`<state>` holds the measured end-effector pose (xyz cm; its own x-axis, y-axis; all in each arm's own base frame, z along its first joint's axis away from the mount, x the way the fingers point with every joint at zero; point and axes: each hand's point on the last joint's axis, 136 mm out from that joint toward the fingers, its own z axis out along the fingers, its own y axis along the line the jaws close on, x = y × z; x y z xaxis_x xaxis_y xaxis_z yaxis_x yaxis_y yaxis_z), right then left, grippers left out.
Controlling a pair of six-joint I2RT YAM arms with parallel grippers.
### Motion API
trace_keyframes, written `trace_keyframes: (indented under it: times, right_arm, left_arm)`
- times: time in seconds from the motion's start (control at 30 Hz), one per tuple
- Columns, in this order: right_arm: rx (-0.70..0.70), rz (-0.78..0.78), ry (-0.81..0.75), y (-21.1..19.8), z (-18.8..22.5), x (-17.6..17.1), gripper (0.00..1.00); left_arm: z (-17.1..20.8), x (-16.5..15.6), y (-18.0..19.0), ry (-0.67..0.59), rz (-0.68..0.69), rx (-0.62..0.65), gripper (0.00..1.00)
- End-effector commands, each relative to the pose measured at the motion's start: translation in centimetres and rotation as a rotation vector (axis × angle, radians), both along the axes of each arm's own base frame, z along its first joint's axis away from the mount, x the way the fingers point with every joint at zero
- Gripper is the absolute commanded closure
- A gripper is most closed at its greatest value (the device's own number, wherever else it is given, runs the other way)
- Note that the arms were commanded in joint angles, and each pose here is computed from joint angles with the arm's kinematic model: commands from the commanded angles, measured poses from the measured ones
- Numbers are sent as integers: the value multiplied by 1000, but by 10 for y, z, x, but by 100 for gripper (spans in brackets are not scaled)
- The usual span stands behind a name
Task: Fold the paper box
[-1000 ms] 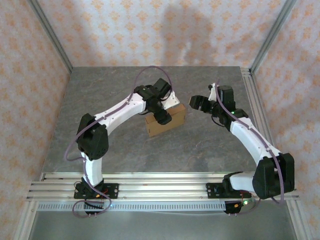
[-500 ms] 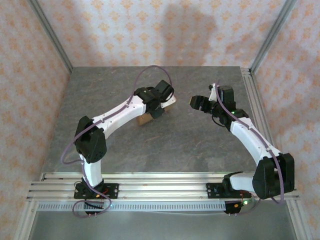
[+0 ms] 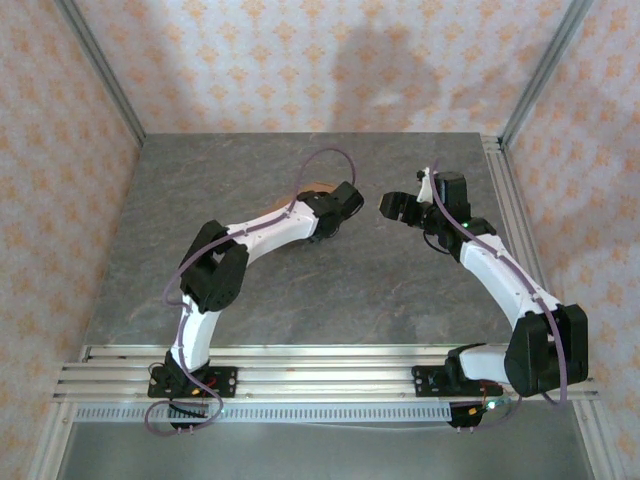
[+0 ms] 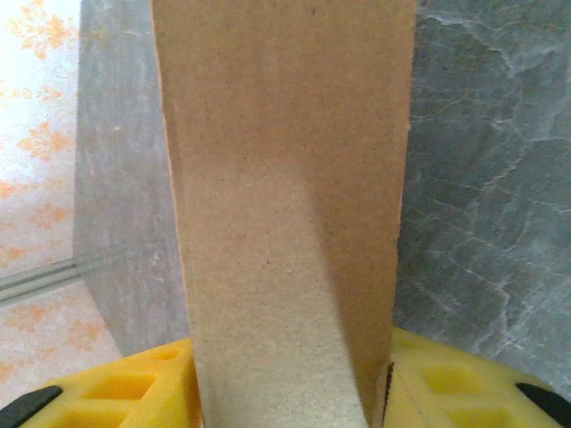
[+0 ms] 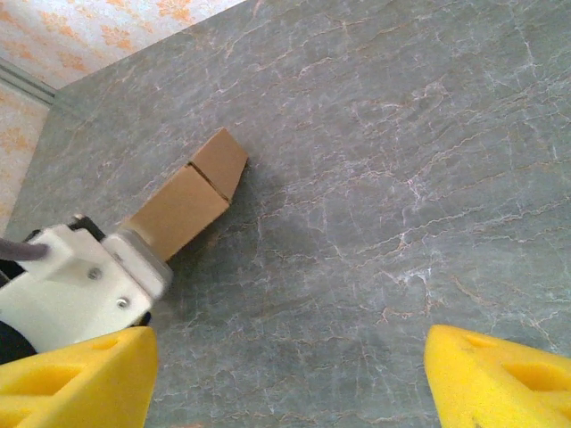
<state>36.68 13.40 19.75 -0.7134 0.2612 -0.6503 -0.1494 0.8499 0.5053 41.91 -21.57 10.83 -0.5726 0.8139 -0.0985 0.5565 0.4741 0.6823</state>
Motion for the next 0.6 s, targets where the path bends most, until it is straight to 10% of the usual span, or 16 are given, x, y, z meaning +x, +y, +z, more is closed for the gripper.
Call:
trace_keyframes:
  times: [0.0, 0.2, 0.57]
  right_arm:
    - [-30, -13, -8, -7, -2, -1, 22]
    - [-31, -14, -10, -7, -2, 0, 22]
    - [-115, -135, -132, -40, -9, 12, 6]
  left_arm:
    - [6, -6, -3, 25, -1, -23, 40]
    - [11, -13, -14, 40, -29, -156, 7]
    - [66, 0, 28, -112, 188, -806, 0]
